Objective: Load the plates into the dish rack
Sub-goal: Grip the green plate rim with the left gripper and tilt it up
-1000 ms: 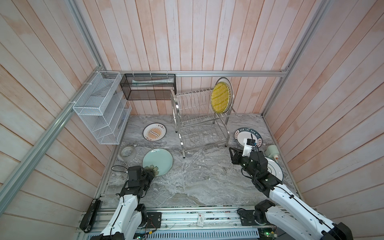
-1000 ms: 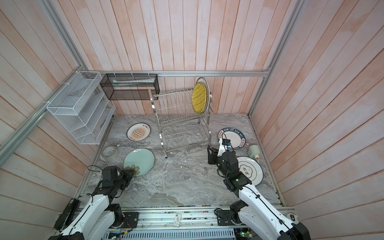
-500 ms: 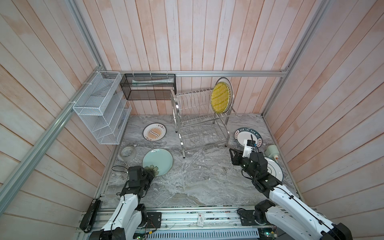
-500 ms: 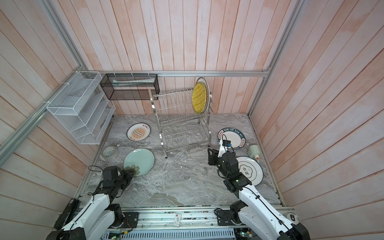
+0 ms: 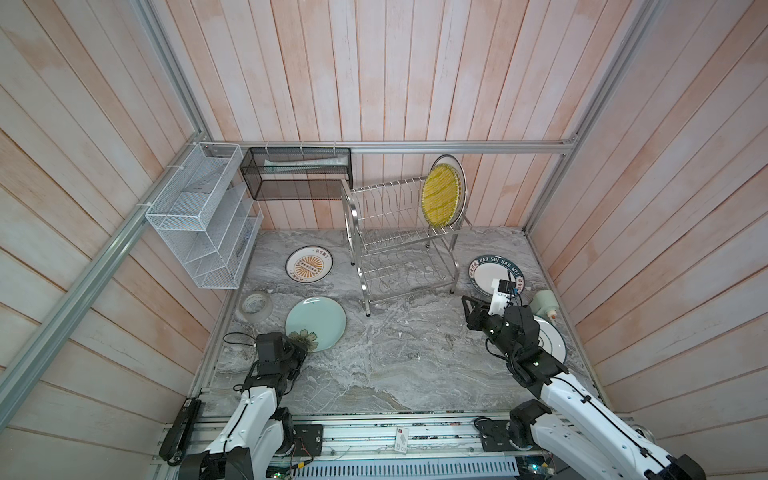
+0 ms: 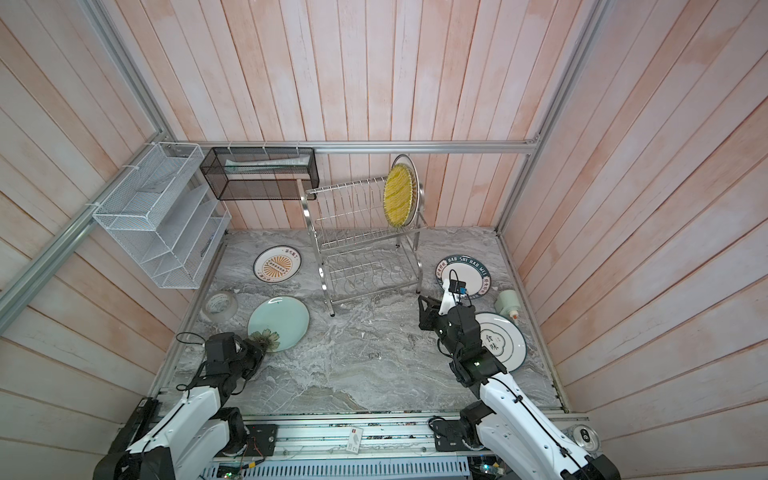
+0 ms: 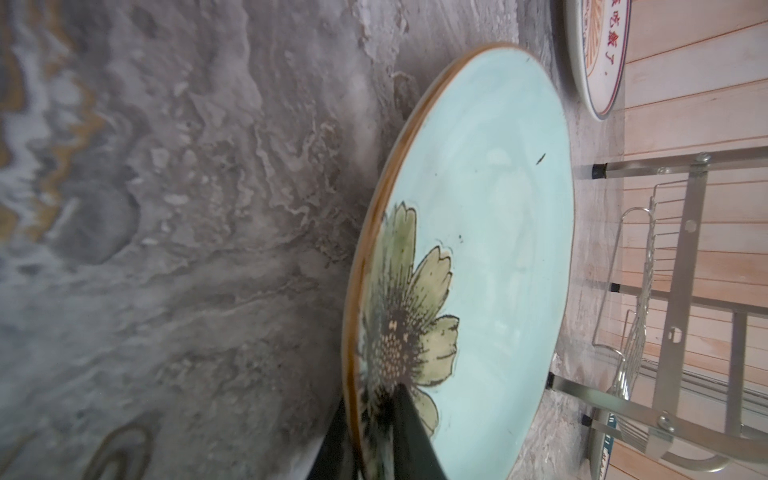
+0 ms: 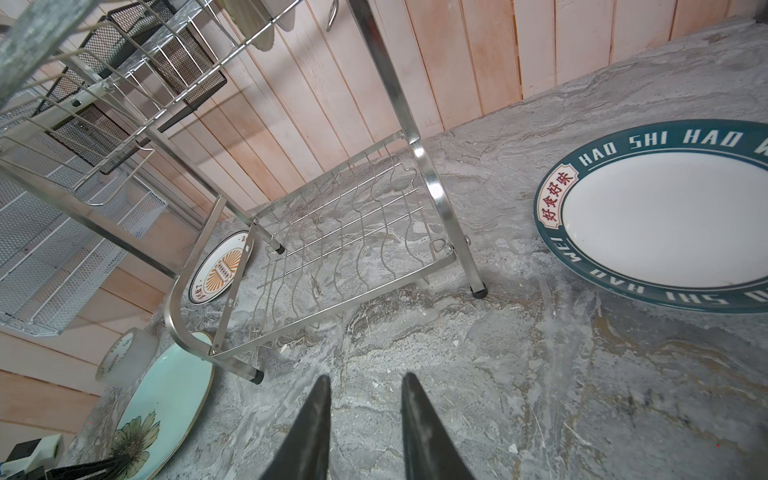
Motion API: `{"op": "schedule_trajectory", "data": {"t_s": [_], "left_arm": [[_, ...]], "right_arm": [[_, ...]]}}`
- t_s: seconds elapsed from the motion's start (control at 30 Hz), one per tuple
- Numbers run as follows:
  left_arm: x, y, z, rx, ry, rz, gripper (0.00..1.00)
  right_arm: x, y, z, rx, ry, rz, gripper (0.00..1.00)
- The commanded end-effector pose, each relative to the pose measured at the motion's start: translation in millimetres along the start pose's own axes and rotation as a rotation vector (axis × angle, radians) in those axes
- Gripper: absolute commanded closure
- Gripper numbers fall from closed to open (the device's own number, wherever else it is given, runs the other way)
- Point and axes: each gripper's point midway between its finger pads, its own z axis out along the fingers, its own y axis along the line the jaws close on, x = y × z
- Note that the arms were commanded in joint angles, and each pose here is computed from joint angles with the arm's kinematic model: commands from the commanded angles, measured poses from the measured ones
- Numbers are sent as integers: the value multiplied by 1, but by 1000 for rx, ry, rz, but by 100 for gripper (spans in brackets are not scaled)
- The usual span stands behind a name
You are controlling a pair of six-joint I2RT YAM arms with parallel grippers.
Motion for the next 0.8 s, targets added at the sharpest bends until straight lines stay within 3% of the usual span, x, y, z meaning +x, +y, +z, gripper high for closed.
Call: {"op": "schedule_trajectory", "data": {"t_s": [0.0, 0.27, 0.77], "left_arm": [[6, 8, 1, -19, 18, 8, 86], [3, 11, -1, -43, 4, 10, 100], [-4, -17, -19, 1, 15, 92, 100]], "right_arm": [[6, -3, 0, 0, 16, 6, 70], [5, -3, -2, -1, 12, 7, 70], [3, -2, -3, -9, 7, 16, 71]]}}
